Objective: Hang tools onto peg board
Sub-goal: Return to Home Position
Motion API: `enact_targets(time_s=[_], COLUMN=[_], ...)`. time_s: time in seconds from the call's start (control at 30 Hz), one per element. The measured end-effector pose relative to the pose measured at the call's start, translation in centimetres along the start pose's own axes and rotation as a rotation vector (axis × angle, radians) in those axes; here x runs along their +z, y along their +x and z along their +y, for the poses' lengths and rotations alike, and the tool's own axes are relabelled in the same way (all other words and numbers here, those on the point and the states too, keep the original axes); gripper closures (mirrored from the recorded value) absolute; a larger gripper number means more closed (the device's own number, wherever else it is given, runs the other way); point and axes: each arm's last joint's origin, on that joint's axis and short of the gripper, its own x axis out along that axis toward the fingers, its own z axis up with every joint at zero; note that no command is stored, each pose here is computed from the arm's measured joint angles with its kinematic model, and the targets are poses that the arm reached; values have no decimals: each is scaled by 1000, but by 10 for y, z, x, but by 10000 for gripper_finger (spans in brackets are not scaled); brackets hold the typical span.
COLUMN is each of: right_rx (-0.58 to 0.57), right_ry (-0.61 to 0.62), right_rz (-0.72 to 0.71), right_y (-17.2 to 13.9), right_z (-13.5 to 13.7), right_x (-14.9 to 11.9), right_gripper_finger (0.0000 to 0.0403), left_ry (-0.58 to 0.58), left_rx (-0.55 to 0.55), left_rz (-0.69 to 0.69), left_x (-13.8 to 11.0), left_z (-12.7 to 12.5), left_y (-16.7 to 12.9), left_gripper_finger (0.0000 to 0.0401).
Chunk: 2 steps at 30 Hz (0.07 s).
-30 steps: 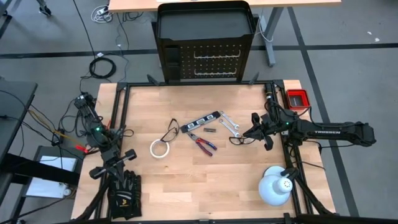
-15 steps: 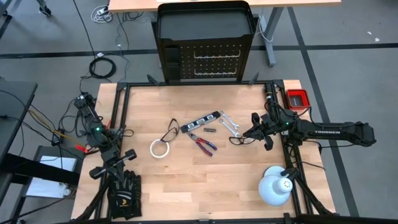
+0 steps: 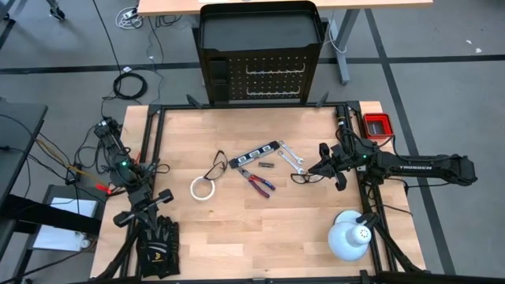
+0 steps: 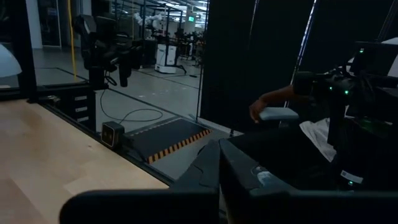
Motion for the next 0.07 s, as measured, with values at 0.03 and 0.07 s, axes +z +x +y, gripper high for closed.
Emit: enact_targets(time_s=[0.03, 0.07], right_rx=[0, 0], right_ry=[0, 0], right_rz=[0, 0], right_y=[0, 0], right_z=[0, 0], right_x=[0, 0], right_gripper_finger=[376, 376], left_ry=[0, 0], left_rx=[0, 0], left_rz=[0, 0], left_x=[0, 0], left_z=[0, 0], left_y=[0, 0], left_gripper_finger=[396, 396])
